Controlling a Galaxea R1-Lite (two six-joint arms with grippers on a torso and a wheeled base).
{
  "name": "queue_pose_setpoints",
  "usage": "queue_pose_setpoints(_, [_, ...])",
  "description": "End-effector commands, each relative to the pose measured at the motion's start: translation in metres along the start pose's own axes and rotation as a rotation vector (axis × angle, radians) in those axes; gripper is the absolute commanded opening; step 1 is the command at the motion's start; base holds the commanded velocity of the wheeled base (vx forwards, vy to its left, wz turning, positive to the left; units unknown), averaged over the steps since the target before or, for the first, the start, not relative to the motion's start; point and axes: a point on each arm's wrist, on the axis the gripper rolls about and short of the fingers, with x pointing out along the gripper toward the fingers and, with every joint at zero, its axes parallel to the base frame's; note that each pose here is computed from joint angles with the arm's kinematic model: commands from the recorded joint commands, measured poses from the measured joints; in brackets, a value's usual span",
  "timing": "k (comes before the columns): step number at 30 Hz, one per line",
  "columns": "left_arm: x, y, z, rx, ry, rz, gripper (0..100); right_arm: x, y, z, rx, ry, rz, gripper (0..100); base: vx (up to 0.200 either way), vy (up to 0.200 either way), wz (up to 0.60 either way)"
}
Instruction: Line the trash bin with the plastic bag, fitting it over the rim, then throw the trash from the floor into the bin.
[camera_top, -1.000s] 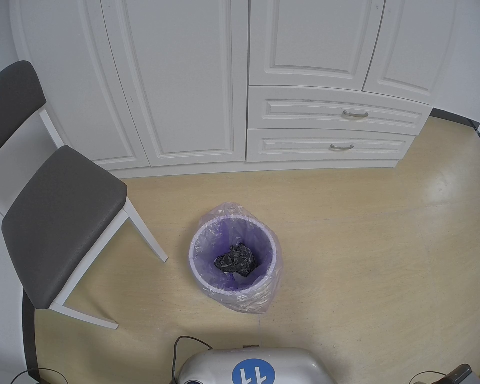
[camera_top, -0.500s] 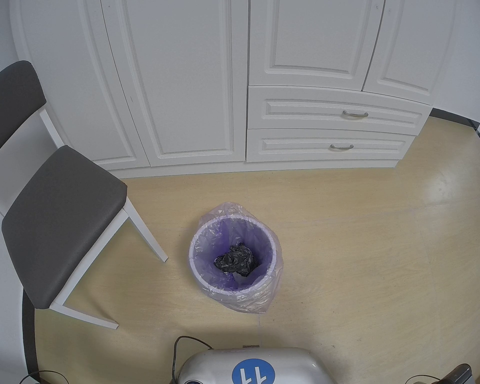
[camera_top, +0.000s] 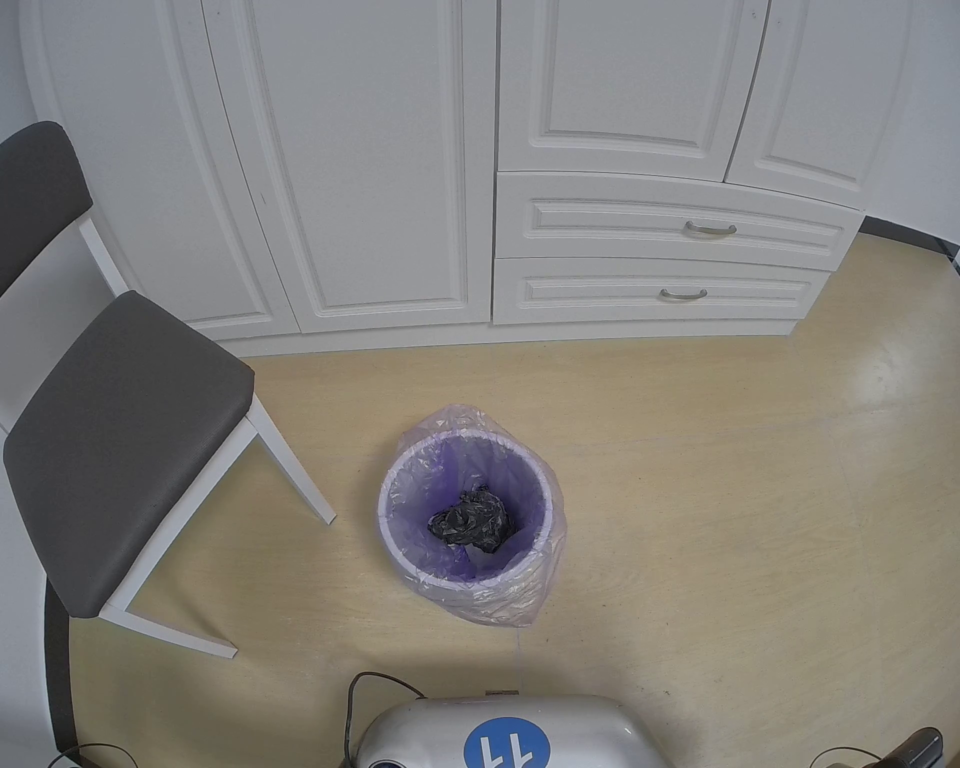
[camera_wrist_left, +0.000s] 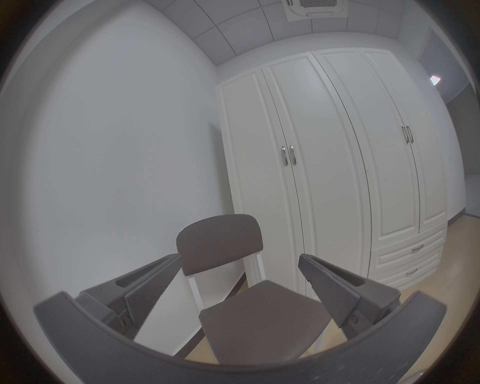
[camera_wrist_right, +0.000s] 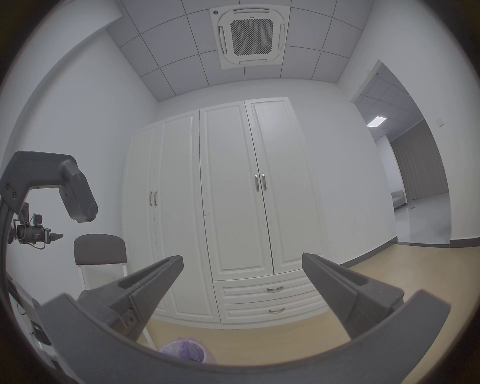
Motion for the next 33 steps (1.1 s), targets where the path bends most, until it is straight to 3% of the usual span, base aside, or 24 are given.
queue_pose_setpoints(1, [-0.011, 0.004, 0.001, -0.001, -0.019, 0.015, 100, -0.008, 0.001, -0.006, -0.009, -0.013, -0.013, 100, 0.000, 0.000, 0.00])
queue_pose_setpoints(10, [-0.032, 0.010, -0.005, 0.009, -0.028, 0.028, 100, -0.010, -0.001, -0.018, -0.019, 0.013, -0.068, 100, 0.000, 0.000, 0.00])
queue_pose_setpoints(20, [-0.047, 0.014, -0.017, 0.003, -0.008, 0.033, 100, -0.010, -0.005, -0.034, -0.089, 0.063, -0.149, 100, 0.000, 0.000, 0.00])
queue_pose_setpoints(31, [-0.052, 0.013, -0.048, -0.095, 0.045, -0.047, 100, -0.012, -0.009, -0.062, -0.136, 0.161, -0.159, 100, 0.000, 0.000, 0.00])
queue_pose_setpoints(33, [-0.056, 0.013, -0.060, -0.104, 0.055, -0.101, 100, -0.012, -0.009, -0.063, -0.142, 0.164, -0.168, 100, 0.000, 0.000, 0.00])
